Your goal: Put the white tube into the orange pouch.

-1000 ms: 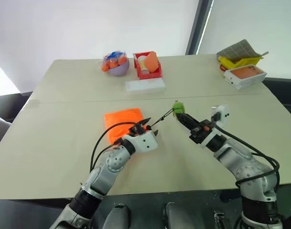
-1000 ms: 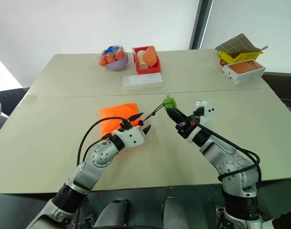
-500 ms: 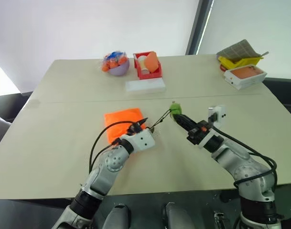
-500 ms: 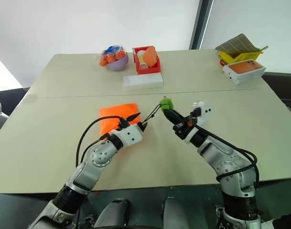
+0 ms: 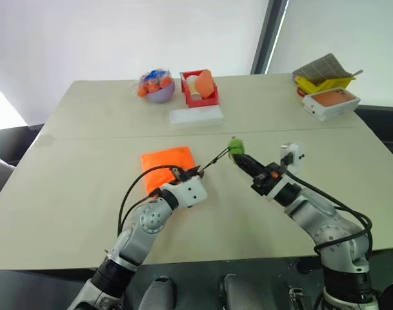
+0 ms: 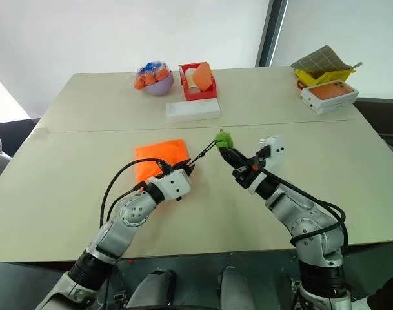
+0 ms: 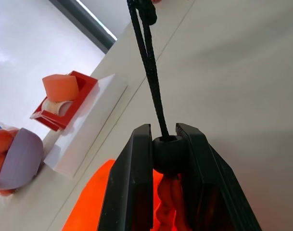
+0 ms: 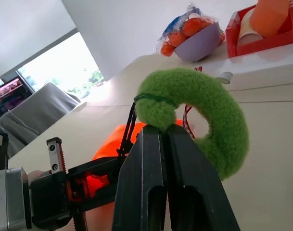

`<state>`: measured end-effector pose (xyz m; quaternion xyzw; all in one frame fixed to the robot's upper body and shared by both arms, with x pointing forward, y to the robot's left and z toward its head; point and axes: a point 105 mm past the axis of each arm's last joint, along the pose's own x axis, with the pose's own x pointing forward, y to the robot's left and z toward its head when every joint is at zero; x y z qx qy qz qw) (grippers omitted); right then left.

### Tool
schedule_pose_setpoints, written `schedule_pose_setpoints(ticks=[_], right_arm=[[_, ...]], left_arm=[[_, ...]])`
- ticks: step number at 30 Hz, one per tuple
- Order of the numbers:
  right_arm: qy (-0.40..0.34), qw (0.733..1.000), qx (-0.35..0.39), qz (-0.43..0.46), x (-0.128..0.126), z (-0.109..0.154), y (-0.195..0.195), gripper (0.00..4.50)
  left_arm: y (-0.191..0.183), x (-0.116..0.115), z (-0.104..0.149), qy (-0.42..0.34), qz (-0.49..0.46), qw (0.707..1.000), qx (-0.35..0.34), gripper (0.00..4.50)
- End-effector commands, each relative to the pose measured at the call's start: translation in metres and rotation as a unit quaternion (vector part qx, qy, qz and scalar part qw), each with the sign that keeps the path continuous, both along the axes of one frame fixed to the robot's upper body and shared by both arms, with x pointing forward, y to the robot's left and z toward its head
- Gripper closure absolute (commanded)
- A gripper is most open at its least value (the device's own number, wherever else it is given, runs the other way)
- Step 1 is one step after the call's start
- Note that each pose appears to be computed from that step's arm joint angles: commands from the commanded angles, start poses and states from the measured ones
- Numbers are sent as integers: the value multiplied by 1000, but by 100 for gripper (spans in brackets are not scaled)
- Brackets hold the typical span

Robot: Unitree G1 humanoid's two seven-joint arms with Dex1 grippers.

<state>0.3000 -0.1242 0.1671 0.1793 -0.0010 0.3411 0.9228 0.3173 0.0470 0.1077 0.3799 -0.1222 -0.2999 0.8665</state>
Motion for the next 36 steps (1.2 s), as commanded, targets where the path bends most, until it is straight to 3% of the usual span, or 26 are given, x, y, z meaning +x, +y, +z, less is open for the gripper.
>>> schedule_pose_setpoints(ticks=[1,8,16,17,19,25,31,36], right_arm=[[-31,998,-10,-55,11,12,-15,450],[-4,966,-71,-248,49,-7,-77,450],[7,965,-94,-244,54,-18,-72,450],[10,968,-94,-231,53,-20,-67,419],[16,975,-91,-203,50,-22,-58,354],[13,975,-151,-163,42,-35,-50,45],[15,976,-182,-118,25,-50,-48,45],[14,978,-177,-109,22,-51,-49,45]], left_arm=[[7,-3,-1,14,-10,1000,2,425],[46,-11,-20,54,14,998,26,425],[69,-12,-25,55,46,997,36,425],[68,-11,-19,54,46,997,10,425],[65,-11,-8,53,47,997,-44,321],[61,-22,2,76,12,991,-113,31],[86,-48,3,183,-18,958,-218,31],[123,-49,8,211,32,942,-258,31]])
